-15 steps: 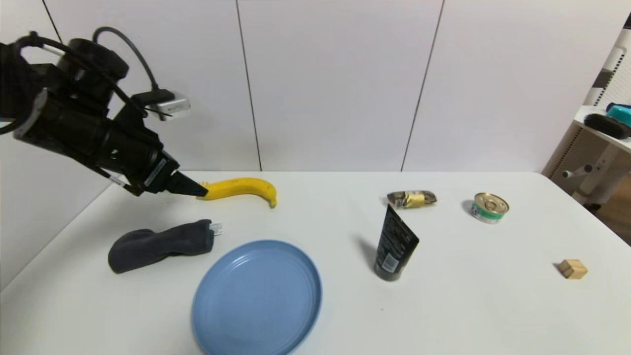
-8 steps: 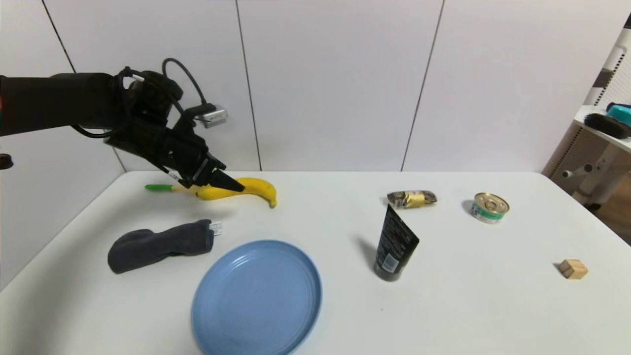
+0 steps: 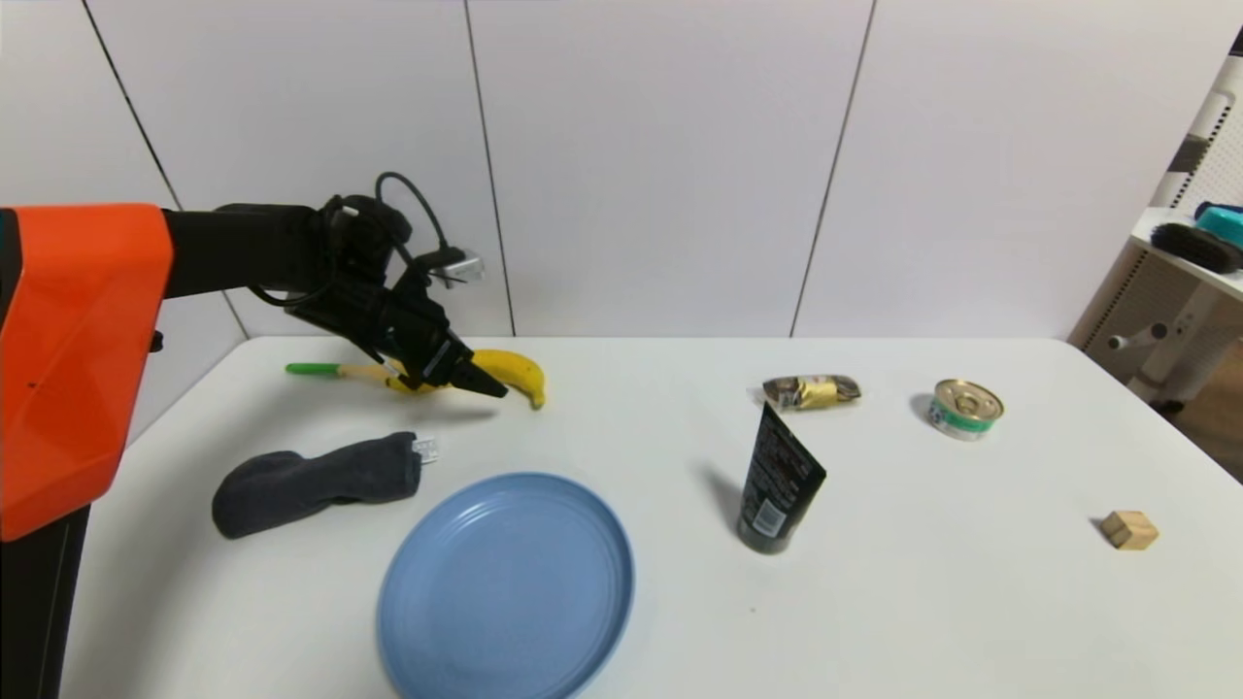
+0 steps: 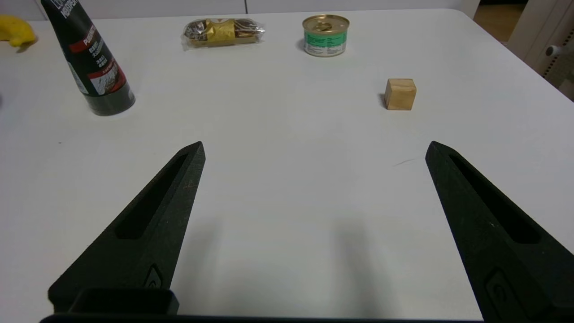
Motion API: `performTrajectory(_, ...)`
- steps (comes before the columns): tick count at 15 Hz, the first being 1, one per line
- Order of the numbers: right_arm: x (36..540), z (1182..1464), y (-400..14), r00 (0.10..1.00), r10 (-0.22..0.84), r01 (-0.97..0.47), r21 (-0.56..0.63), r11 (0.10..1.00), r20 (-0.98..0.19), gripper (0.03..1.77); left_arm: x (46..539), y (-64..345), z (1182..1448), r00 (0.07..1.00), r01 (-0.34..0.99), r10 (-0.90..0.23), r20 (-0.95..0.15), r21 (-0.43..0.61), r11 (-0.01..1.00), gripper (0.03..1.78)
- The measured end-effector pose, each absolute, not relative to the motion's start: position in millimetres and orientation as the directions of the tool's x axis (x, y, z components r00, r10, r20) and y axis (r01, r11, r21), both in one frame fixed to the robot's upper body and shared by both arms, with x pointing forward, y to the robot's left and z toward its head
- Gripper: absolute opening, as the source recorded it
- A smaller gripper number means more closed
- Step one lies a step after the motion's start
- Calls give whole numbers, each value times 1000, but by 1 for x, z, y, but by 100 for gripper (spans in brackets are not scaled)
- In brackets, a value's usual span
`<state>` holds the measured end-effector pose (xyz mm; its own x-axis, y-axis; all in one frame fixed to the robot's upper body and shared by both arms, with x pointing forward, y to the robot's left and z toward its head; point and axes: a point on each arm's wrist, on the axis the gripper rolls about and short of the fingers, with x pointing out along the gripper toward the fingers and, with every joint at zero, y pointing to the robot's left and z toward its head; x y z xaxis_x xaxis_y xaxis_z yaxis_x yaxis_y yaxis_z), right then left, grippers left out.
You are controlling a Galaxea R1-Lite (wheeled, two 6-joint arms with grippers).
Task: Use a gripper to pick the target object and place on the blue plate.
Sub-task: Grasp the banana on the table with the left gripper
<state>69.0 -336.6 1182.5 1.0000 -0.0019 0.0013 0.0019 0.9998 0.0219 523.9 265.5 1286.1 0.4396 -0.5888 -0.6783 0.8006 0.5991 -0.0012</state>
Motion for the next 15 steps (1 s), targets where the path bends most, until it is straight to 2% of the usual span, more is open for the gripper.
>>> performTrajectory(4, 69, 1182, -337, 1000, -2, 2, 21, 1000, 1, 170, 527, 265, 1282, 437, 800, -588, -681, -5, 601, 169)
performTrajectory(10, 69, 1182, -337, 1000, -1, 1, 21, 1000, 1, 170, 527, 265, 1299, 500, 795, -595, -629, 60, 604, 169)
performTrajectory(15, 69, 1182, -337, 1000, -2, 2, 22, 1000, 1, 170, 542, 265, 1284, 527, 787, -595, -606, 85, 611, 169)
